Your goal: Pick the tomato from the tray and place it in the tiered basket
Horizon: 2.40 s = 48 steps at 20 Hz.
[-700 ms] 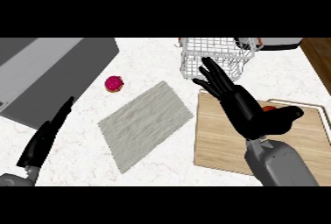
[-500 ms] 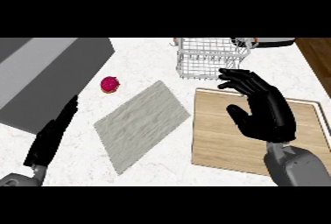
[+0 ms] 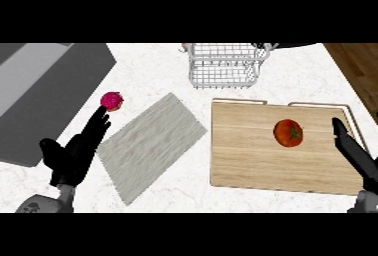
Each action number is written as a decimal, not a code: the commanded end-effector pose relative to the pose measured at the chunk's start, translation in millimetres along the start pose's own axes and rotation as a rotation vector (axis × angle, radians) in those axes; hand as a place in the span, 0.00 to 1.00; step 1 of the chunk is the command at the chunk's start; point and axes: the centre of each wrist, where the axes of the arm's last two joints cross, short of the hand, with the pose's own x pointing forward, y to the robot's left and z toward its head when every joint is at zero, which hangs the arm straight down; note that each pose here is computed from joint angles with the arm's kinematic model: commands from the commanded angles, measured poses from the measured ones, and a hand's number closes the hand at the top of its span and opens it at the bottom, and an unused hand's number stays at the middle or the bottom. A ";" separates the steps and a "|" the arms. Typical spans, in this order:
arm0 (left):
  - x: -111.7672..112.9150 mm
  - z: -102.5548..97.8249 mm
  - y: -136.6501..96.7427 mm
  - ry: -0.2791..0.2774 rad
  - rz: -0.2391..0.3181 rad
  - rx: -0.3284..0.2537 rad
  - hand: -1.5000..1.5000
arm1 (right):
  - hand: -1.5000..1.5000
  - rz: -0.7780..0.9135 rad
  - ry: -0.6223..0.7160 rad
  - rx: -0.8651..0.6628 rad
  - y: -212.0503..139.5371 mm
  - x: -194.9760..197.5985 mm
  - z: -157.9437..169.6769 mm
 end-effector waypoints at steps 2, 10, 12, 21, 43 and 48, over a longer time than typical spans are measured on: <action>22.8 -17.5 -30.8 -0.007 0.054 -0.068 0.50 | 0.00 0.186 -0.088 -0.083 -23.6 2.6 59.2; 29.1 -18.3 -24.3 -0.005 0.026 -0.095 0.50 | 0.00 0.610 0.123 -0.075 -78.9 17.9 96.2; 30.8 -18.8 -20.0 -0.019 0.010 -0.105 0.50 | 0.00 0.743 0.186 -0.069 -96.8 12.9 106.3; 38.2 -24.5 -41.7 -0.022 0.021 -0.156 0.50 | 0.00 0.788 0.391 -0.052 -58.1 68.2 95.7; 33.7 -29.9 -43.3 -0.002 0.044 -0.122 0.50 | 0.00 1.072 0.681 -0.003 99.0 83.7 47.5; 44.9 -32.3 -28.4 -0.003 0.048 -0.130 0.50 | 0.00 1.109 0.687 -0.022 104.6 93.3 54.4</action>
